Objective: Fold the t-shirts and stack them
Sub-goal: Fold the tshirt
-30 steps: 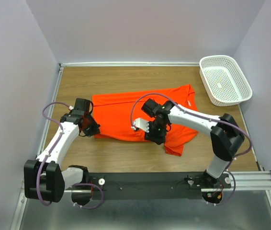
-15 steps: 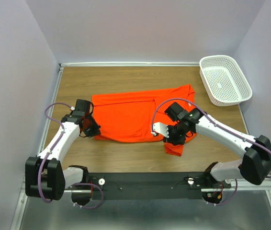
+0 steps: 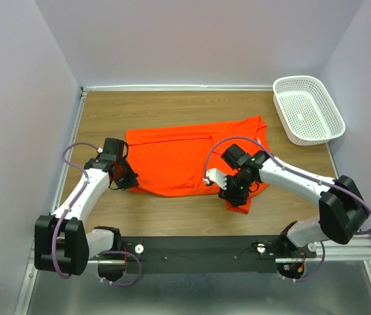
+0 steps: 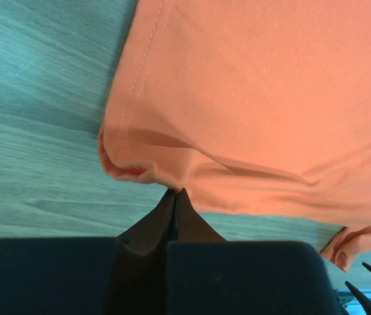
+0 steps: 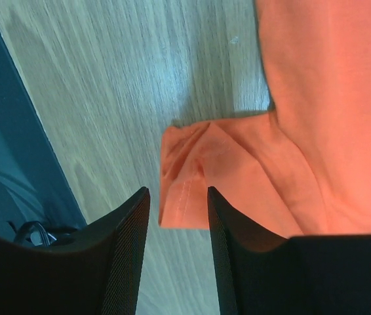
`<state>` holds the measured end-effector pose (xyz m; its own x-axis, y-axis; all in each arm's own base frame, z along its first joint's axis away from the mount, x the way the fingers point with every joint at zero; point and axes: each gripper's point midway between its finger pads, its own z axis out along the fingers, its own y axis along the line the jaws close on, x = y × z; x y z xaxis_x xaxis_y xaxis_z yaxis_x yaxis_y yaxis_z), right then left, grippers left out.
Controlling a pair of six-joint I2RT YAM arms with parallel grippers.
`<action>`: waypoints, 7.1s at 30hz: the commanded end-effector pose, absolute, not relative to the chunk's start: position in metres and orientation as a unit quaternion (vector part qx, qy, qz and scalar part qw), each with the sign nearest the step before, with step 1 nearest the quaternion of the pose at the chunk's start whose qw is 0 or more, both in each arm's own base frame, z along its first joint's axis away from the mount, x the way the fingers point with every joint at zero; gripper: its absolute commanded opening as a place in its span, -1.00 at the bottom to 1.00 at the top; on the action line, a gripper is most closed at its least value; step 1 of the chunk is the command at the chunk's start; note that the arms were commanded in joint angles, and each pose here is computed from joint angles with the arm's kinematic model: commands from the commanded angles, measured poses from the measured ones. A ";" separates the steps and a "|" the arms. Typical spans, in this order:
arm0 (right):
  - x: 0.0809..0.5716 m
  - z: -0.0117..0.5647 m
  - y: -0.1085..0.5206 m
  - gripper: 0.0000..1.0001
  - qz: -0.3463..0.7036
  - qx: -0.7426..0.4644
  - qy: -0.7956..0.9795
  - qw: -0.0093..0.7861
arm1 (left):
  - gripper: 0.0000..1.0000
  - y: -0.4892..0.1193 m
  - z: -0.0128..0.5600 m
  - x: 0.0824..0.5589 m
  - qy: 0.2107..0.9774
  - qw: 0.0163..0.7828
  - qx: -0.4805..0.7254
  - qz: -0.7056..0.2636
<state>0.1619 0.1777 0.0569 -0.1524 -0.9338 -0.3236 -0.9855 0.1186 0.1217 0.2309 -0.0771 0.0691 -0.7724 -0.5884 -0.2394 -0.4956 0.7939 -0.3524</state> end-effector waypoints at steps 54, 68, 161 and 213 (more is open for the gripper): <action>0.227 0.221 0.073 -0.99 -0.116 -0.463 0.792 0.381 | -1.00 -0.074 0.113 0.246 0.919 0.216 -0.288 -0.162; 0.231 0.239 0.073 -0.99 -0.107 -0.450 0.789 0.405 | -1.00 -0.075 0.115 0.248 0.917 0.219 -0.289 -0.167; 0.141 0.034 0.087 -0.10 0.139 -0.823 0.547 0.062 | -1.00 -0.075 0.081 0.279 0.905 0.226 -0.297 -0.206; 0.108 0.054 0.114 -0.25 0.224 -0.822 0.521 0.057 | -1.00 -0.083 0.074 0.283 0.909 0.218 -0.274 -0.224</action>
